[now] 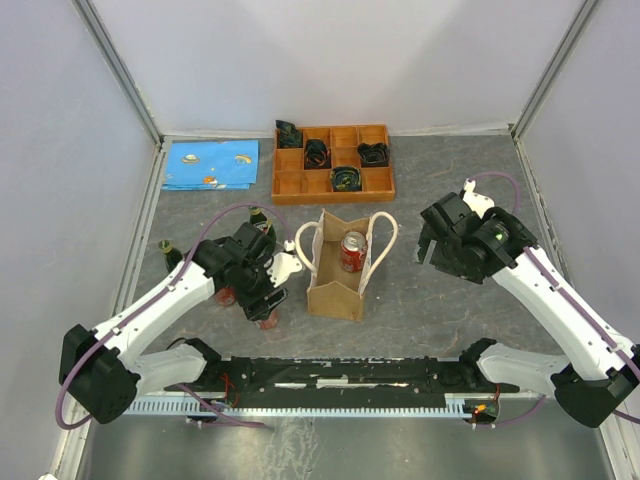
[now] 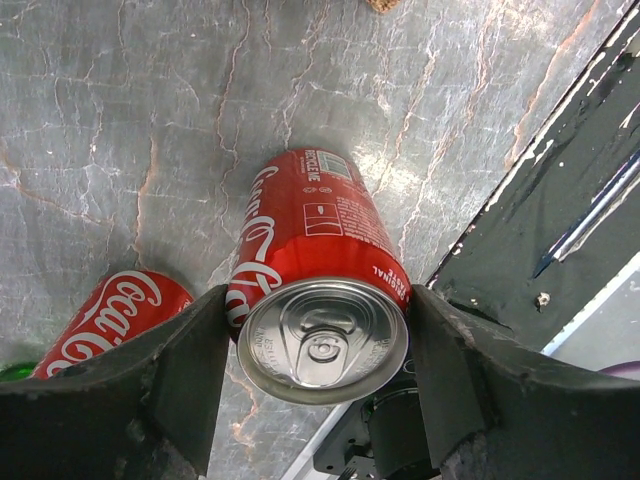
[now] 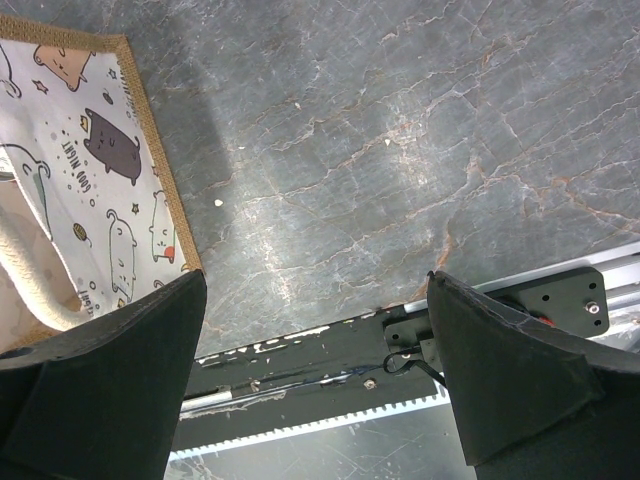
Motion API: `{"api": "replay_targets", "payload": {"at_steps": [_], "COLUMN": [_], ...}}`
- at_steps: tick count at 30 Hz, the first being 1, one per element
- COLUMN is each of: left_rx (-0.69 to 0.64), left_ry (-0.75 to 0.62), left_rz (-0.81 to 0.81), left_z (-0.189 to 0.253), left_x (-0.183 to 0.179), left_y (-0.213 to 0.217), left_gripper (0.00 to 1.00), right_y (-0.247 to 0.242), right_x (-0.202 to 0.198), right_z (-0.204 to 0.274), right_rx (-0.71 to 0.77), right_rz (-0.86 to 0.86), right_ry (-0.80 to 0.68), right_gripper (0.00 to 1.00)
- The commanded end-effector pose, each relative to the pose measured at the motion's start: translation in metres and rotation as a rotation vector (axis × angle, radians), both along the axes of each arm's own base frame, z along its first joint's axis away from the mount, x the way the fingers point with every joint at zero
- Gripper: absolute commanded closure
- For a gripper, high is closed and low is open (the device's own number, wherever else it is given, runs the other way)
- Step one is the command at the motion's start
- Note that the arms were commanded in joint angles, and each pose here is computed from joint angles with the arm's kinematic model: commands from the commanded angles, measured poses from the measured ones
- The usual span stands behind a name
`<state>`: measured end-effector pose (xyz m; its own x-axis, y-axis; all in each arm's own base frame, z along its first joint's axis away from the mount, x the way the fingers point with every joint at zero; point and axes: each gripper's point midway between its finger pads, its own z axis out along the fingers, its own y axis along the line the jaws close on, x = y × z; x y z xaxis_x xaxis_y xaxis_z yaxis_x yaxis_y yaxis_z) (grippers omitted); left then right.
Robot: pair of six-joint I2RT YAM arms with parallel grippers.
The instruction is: Place the beverage into the canvas bag
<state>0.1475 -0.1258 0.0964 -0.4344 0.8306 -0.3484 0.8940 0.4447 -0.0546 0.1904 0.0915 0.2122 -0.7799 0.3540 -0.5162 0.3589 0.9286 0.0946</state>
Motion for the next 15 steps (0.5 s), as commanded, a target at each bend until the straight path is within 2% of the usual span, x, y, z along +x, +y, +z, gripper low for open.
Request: {"api": "replay_targets", "payload": {"at_steps": [1,3,5,6,9,11,15], "left_rx": [-0.004,-0.006,-0.011,-0.018,-0.068,-0.122,-0.156], "left_ry": [-0.031,-0.034,-0.047,-0.057,-0.103,-0.169,-0.25], "left_rz": [-0.027,-0.021,-0.005,0.006,0.04,0.073,0.107], "left_z": [-0.005,-0.003,0.003,0.009,0.039,0.079,0.129], "left_x": [0.006,0.007,0.01,0.013,0.021,0.028,0.026], "left_y": [-0.003,-0.003,-0.005,-0.006,-0.014,-0.018,-0.01], "left_gripper": [0.43,0.6,0.86,0.95,0.97,0.97,0.97], "right_y": [0.001,0.001,0.001,0.001,-0.001,-0.002,-0.002], "right_x": [0.005,0.005,0.004,0.004,0.003,0.002,0.001], "right_z": [0.011,0.011,0.012,0.012,0.014,0.014,0.012], "right_rx": [0.02,0.023,0.024,0.024,0.023,0.025,0.028], "right_rz": [-0.014,-0.014,-0.015,-0.015,-0.017,-0.02,-0.02], "right_ry": [-0.039,-0.038,-0.041,-0.043,-0.044,-0.047,-0.046], "right_gripper": [0.01,0.01,0.01,0.01,0.01,0.01,0.01]}}
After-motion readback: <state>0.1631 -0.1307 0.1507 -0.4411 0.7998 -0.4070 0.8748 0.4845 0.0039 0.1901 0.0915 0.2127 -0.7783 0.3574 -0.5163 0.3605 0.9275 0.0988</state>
